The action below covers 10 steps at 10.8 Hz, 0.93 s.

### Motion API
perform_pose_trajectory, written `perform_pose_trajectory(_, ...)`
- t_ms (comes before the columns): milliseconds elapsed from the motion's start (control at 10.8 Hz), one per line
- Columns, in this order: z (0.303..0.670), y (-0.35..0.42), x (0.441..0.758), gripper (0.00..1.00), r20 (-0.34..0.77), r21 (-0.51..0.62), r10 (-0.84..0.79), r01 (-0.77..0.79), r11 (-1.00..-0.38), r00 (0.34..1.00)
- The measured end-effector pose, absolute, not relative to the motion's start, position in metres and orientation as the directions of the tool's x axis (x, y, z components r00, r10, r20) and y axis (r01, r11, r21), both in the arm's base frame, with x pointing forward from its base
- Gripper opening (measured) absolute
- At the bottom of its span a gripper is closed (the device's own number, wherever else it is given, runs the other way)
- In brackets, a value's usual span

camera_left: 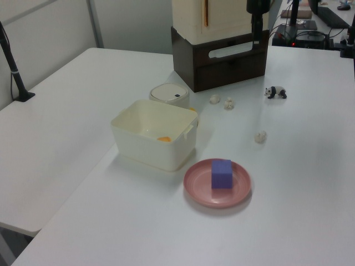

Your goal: Slide open the drawer

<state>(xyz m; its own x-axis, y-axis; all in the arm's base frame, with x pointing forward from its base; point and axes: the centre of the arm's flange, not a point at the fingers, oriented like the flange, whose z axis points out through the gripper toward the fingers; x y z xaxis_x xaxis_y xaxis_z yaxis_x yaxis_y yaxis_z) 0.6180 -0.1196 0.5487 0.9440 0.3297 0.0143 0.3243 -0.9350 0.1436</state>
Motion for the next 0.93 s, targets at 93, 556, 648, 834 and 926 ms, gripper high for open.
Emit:
perform_pose_trajectory(93,0.536,-0.135,0.627,0.93,0.026,0.177,0.387,0.377,-0.909,0.922)
perform_pose_trajectory(556,0.468,-0.174,0.669,0.85,0.056,0.323,0.493,0.451,-0.832,0.868)
perform_pose_trajectory(648,0.46,-0.183,0.672,0.83,0.066,0.34,0.488,0.441,-0.831,0.87)
perform_pose_trajectory(834,0.451,-0.197,0.673,0.82,0.071,0.357,0.481,0.428,-0.83,0.874)
perform_pose_trajectory(926,0.448,-0.2,0.675,0.74,0.069,0.365,0.491,0.436,-0.823,0.869)
